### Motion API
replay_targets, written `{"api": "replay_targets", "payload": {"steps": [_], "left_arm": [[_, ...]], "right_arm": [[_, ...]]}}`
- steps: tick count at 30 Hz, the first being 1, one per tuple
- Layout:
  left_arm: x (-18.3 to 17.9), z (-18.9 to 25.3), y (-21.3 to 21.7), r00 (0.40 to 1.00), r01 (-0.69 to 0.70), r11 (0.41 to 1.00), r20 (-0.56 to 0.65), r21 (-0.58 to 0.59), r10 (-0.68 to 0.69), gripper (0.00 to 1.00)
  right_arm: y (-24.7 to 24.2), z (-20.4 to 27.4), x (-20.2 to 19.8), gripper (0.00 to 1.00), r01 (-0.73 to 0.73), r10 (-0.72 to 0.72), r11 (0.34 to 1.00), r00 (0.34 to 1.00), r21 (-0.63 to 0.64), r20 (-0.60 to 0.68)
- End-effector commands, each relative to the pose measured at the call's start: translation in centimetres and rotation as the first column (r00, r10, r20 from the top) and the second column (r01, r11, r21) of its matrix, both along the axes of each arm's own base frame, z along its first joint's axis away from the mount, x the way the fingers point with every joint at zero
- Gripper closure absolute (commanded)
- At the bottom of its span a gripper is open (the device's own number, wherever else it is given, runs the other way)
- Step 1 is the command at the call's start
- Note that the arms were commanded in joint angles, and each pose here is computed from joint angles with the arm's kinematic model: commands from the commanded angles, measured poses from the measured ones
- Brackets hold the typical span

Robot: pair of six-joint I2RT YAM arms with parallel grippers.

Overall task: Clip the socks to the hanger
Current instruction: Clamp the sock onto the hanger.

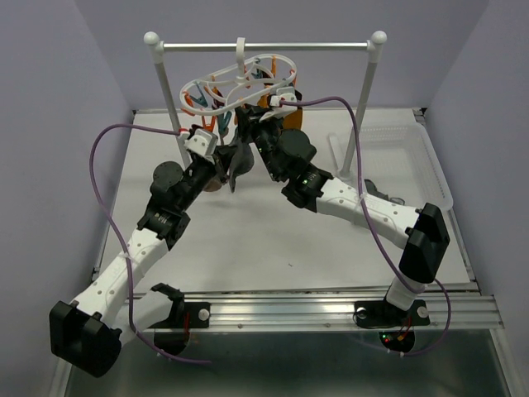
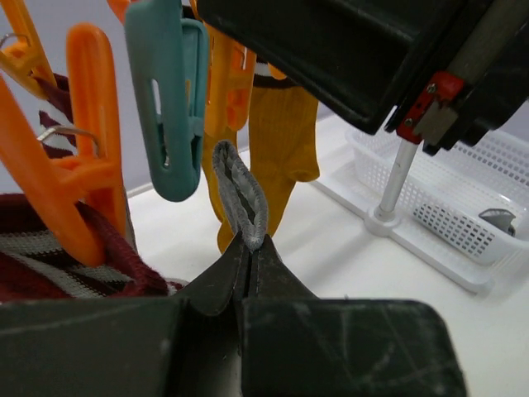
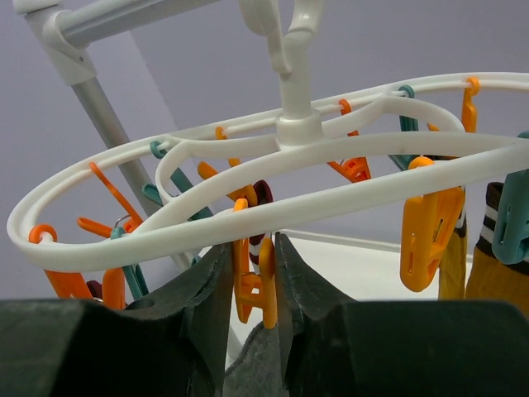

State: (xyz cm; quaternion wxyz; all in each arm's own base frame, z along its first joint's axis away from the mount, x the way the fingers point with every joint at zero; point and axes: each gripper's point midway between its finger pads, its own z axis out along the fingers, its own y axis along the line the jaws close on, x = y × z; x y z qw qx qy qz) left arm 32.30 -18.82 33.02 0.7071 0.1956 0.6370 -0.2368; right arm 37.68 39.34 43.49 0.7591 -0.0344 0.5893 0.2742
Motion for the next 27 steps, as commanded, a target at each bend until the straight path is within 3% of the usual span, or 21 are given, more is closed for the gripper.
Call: {"api": "replay_targets", "payload": {"steps": [1,27], "left_arm": [[-0.4,5.7,0.7,0.987,-0.024,0.995,0.158,-0.100,0.040,1.00],[0.4,6.9,-0.7,0.982,0.024,0.995,0.187,-0.094,-0.006,1.00]], "right_arm": [[-1.1,1.9,-0.2,0.99,0.046,-0.047,0.998,0.999,0.034,0.026],[-0.5,1.3,0.4,0.99,0.056,-0.057,0.997,0.998,0.052,0.017]]}}
